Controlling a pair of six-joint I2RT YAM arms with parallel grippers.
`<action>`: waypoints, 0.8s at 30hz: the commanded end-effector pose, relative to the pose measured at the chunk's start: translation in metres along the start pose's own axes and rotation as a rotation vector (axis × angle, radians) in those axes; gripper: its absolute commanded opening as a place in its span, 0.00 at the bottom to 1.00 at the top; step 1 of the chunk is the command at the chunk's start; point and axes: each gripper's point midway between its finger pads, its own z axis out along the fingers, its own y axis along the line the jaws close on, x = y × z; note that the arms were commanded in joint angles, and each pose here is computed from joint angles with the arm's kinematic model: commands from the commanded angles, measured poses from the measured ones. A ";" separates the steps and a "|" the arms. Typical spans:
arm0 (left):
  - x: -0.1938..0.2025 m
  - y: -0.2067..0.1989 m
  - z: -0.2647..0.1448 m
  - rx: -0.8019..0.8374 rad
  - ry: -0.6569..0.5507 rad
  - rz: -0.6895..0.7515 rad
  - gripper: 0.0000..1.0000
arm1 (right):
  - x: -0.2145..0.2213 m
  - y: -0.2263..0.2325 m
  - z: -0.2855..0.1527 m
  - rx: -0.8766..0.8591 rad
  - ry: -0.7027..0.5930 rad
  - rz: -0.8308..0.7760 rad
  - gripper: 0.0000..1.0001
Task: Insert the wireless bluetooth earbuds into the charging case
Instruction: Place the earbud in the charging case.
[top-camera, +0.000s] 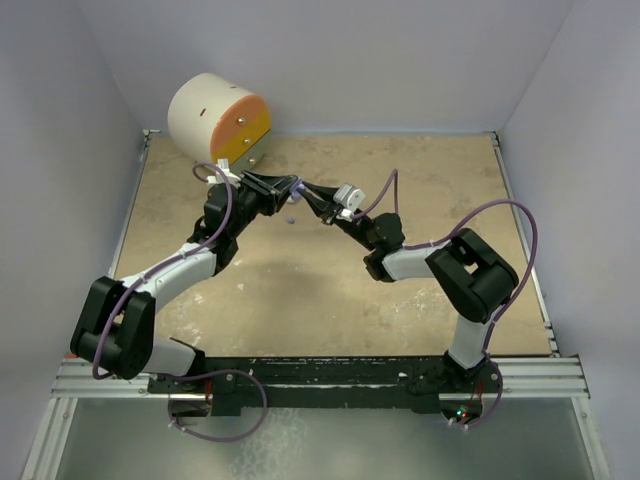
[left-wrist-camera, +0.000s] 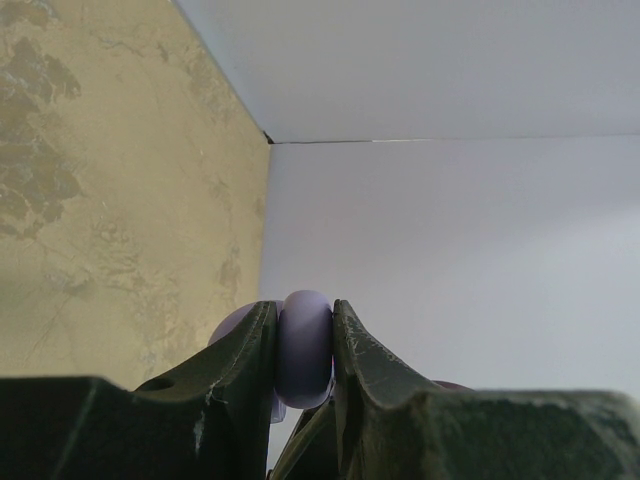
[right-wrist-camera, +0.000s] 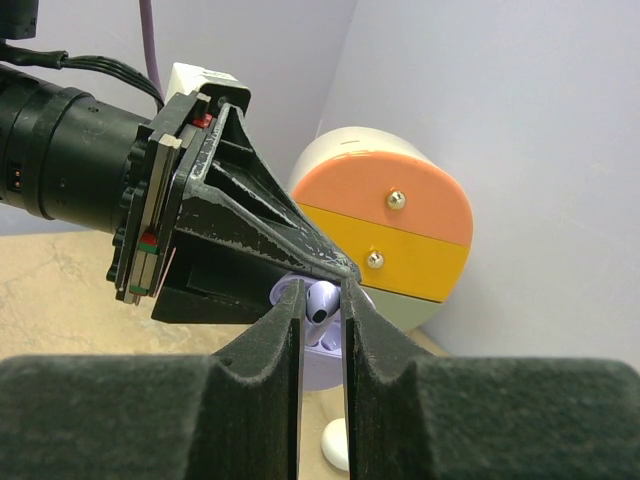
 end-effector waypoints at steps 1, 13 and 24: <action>-0.002 -0.040 -0.006 0.111 -0.008 0.029 0.00 | -0.092 -0.021 0.004 0.072 -0.346 -0.102 0.13; -0.004 -0.044 -0.006 0.121 -0.014 0.026 0.00 | -0.089 -0.019 0.006 0.063 -0.339 -0.097 0.13; -0.005 -0.051 -0.004 0.137 -0.019 0.026 0.00 | -0.086 -0.018 0.008 0.054 -0.327 -0.091 0.14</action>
